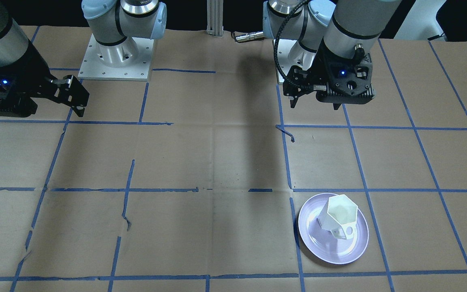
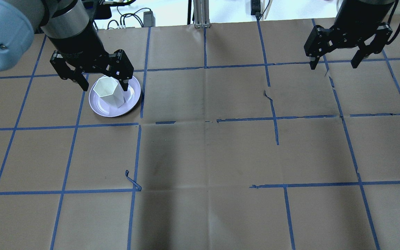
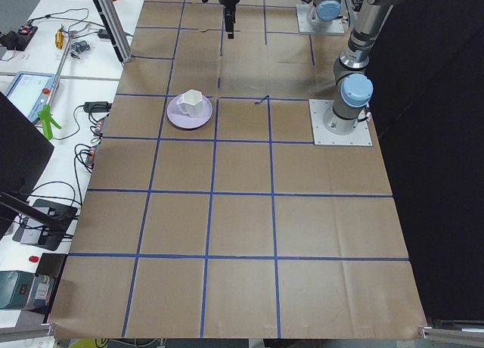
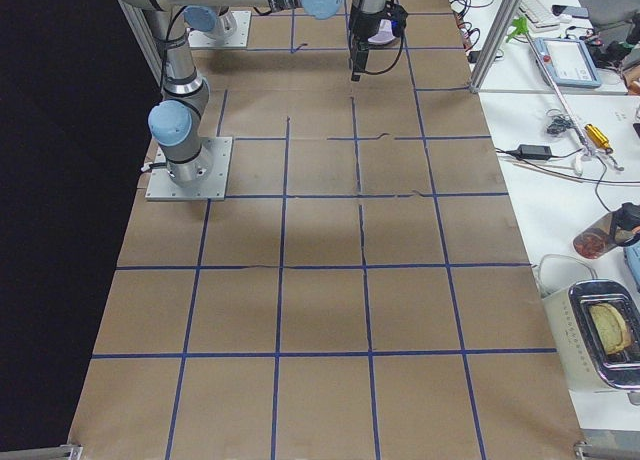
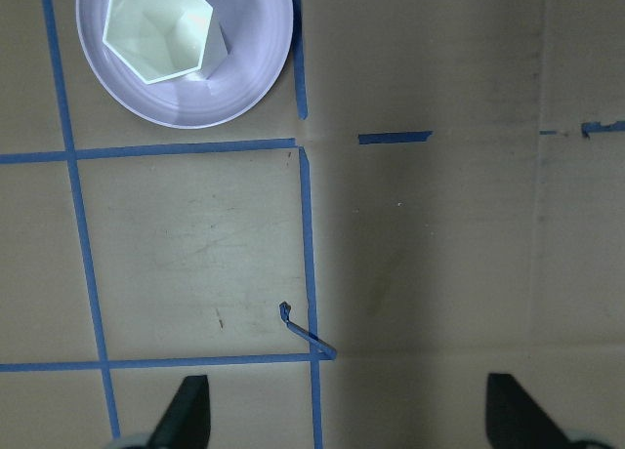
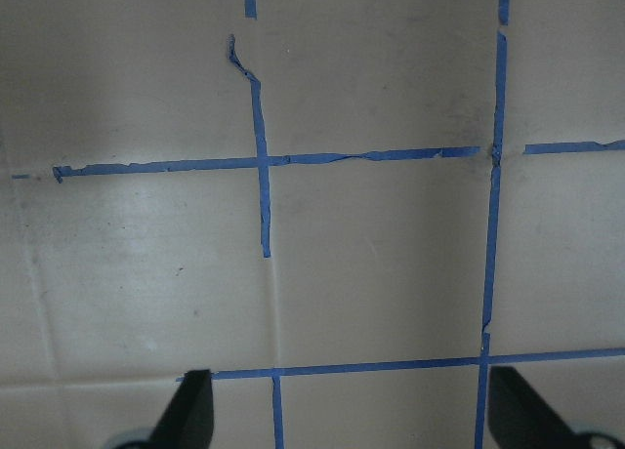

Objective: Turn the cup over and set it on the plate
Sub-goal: 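Raise the open left gripper away from the mug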

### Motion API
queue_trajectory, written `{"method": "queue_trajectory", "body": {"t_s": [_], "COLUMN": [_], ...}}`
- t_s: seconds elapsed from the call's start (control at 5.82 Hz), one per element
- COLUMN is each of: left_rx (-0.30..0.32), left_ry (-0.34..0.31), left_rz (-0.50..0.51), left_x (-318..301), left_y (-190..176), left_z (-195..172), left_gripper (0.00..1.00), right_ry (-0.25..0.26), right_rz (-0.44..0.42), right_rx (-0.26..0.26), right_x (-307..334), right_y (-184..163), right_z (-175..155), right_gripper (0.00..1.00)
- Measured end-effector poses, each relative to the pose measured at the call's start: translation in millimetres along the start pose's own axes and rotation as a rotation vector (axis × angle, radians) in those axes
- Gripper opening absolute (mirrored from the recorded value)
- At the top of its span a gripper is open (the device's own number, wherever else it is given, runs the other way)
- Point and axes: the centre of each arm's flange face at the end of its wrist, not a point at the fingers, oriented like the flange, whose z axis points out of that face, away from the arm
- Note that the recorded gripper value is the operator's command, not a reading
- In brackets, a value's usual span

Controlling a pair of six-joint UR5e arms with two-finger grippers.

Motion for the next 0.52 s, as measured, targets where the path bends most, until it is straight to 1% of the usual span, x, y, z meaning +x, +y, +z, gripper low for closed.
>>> {"method": "queue_trajectory", "body": {"t_s": [0.52], "left_rx": [-0.003], "left_ry": [0.0], "left_rz": [0.012], "left_x": [-5.1], "left_y": [-0.3], "left_z": [3.5], "left_gripper": [0.99], "right_ry": [0.0], "right_rz": [0.0], "right_rx": [0.0], "right_x": [0.0], "right_y": [0.0], "right_z": [0.0], "right_gripper": [1.0]}}
